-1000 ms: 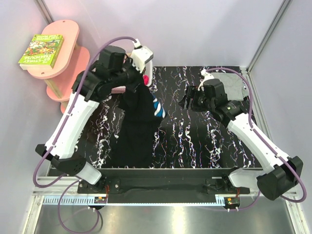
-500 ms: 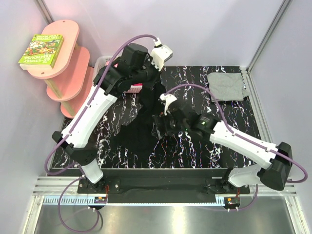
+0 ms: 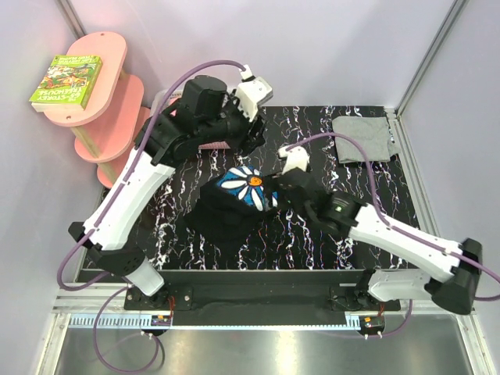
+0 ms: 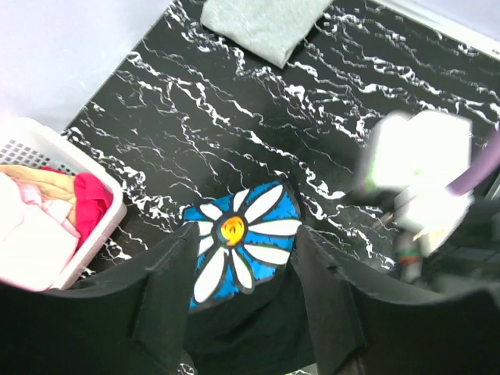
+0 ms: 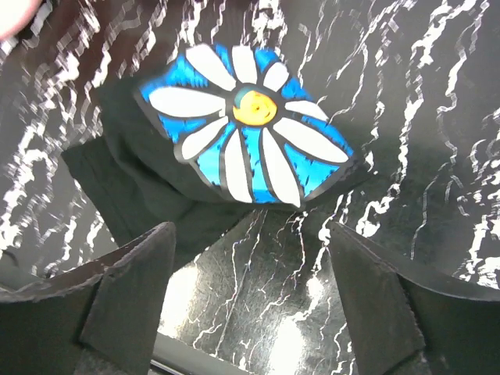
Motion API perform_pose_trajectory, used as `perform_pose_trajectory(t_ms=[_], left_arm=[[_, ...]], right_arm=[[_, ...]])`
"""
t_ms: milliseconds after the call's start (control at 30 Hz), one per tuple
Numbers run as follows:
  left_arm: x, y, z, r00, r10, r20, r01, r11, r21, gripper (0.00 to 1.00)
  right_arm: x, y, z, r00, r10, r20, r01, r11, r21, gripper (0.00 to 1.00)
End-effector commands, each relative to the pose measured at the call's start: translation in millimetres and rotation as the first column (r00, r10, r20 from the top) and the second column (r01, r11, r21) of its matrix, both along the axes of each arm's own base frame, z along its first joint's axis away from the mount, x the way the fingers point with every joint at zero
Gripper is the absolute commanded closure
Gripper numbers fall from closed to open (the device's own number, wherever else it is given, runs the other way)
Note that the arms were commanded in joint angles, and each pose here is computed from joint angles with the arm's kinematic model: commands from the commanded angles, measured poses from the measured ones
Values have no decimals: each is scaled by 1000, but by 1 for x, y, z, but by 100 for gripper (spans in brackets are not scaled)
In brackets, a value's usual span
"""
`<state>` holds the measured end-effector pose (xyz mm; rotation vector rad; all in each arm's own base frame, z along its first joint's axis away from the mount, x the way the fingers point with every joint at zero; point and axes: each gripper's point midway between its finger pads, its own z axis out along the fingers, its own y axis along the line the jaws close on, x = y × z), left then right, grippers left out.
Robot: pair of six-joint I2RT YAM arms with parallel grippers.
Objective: Fold and stack the t-shirts
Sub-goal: Move the tshirt to the center of the board, then flatten out the tshirt
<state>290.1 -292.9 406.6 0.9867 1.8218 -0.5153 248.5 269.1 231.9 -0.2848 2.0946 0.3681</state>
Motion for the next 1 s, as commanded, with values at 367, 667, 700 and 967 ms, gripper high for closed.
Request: perform_pose_trajectory(t_ms=[367,667,700,967], left_arm=[[32,205,-131,821,516,-244,-505,856,109,43],[13,262,-148,741,613,-273,-633,774,18,45],[12,264,-149,741,617,-264,-635,772,24,45],[7,266,-126,760,611,-222,-630,777,-15,43]], right_arm=[[14,106,-83,937,234,-261,-283,944,-170,0],[37,122,-109,939,214,-271,-280,931,-235,7],[37,121,-115,937,203,-283,-274,932,-237,9],[37,93,-173,914,128,-386,-247,929,-275,19]])
